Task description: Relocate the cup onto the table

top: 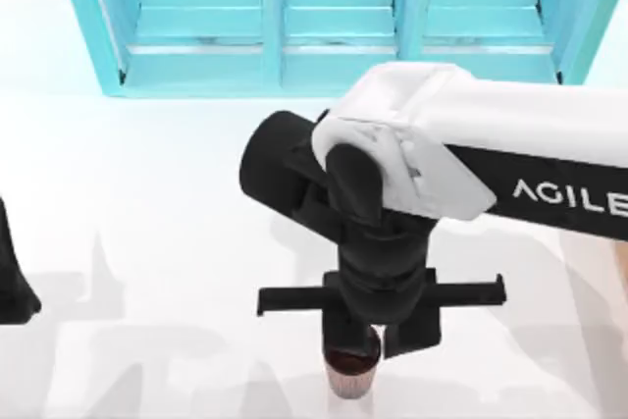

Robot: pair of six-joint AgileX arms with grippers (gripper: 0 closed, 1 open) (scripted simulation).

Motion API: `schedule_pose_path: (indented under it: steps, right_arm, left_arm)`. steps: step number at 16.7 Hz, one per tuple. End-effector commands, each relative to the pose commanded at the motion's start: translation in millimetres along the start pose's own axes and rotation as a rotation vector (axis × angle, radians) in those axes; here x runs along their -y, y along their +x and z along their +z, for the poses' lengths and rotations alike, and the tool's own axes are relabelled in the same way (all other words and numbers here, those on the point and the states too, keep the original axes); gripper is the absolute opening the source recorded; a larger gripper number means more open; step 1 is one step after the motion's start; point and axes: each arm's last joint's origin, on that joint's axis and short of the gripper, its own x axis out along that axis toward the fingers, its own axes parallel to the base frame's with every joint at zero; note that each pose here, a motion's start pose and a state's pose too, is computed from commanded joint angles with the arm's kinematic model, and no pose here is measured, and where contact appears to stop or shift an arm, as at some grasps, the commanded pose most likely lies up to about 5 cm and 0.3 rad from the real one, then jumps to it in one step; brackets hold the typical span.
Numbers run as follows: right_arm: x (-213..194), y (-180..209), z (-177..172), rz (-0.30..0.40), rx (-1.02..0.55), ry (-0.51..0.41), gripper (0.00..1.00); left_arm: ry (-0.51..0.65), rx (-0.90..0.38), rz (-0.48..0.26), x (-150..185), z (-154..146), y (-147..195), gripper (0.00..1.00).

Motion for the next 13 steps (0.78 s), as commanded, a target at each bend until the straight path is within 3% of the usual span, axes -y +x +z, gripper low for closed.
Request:
schedule_pose_path:
  steps: [9,13]
  right_arm:
    - [0.0,0.0,0.0,0.0,0.0,0.0,0.98]
    - [0.0,0.0,0.0,0.0,0.0,0.0,1.0]
  left_arm:
    - [0.0,0.0,0.0,0.0,0.0,0.0,1.0]
    - [0.0,0.0,0.0,0.0,0.0,0.0,1.0]
